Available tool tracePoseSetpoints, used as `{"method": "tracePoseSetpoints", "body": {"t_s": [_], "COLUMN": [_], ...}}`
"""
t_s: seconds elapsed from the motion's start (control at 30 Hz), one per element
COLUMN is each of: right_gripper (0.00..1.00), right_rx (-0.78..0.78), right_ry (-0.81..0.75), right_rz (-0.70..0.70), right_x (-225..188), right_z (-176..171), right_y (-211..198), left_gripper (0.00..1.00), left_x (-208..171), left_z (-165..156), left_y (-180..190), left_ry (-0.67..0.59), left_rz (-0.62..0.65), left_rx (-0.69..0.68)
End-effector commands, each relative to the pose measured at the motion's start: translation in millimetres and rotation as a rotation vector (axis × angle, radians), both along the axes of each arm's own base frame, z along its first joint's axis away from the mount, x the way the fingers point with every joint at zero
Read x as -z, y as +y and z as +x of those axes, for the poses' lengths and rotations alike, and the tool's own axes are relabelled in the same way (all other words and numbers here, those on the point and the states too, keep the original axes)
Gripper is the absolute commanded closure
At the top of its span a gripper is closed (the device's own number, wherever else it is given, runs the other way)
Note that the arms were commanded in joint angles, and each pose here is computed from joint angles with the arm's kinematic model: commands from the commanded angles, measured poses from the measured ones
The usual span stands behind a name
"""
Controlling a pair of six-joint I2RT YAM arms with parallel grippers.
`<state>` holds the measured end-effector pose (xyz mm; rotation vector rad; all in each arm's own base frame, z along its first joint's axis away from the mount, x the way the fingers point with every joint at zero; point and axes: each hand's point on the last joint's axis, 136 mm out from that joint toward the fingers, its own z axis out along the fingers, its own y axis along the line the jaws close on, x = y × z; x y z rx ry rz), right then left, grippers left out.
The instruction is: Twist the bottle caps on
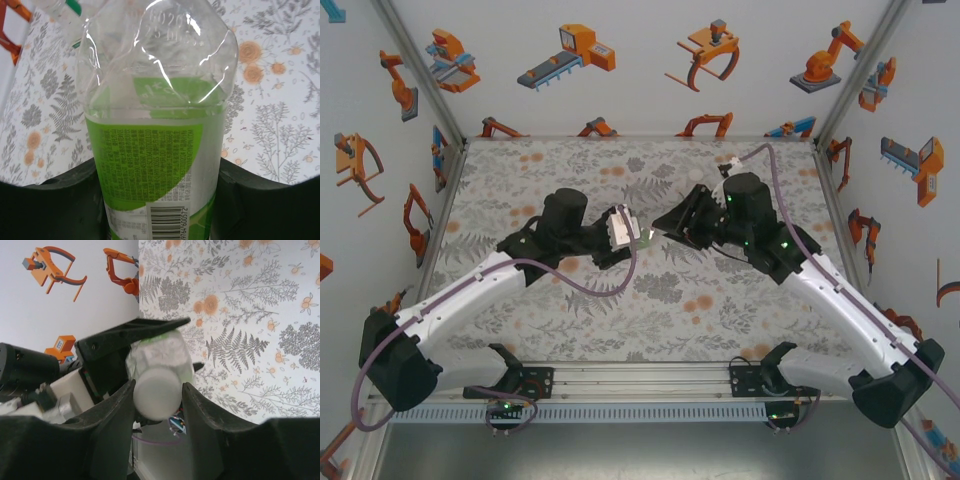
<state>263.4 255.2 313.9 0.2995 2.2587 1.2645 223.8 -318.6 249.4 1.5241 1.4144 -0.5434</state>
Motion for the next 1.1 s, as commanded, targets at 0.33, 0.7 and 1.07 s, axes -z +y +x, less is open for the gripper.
{"method": "tracePoseSetpoints", "body": {"t_s": [0.33,0.7,1.07], "right_gripper": [0.57,0.50,0.61], "right_rx": [-0.002,-0.021,-0.025], "right_ry": [-0.057,-0.047,-0.065], "right_rz": [0.014,0.014,0.002], "right_x": [-16.0,-13.9,-13.0], "right_z": [2.8,1.7,3.6], "right_y": [-0.4,2.8,3.2], "left_gripper": [1.00,1.00,0.79], "left_x": [-21.3,-20.4,-25.1], "left_z": [-2.7,10.6,0.6], "left_y": [-5.6,-5.5,-4.4], "left_ry": [-0.019,-0.005,-0.012], "left_rz": [-0.037,-0.018,-0.041], "left_rx": [0.006,-0.059,-0.020]}}
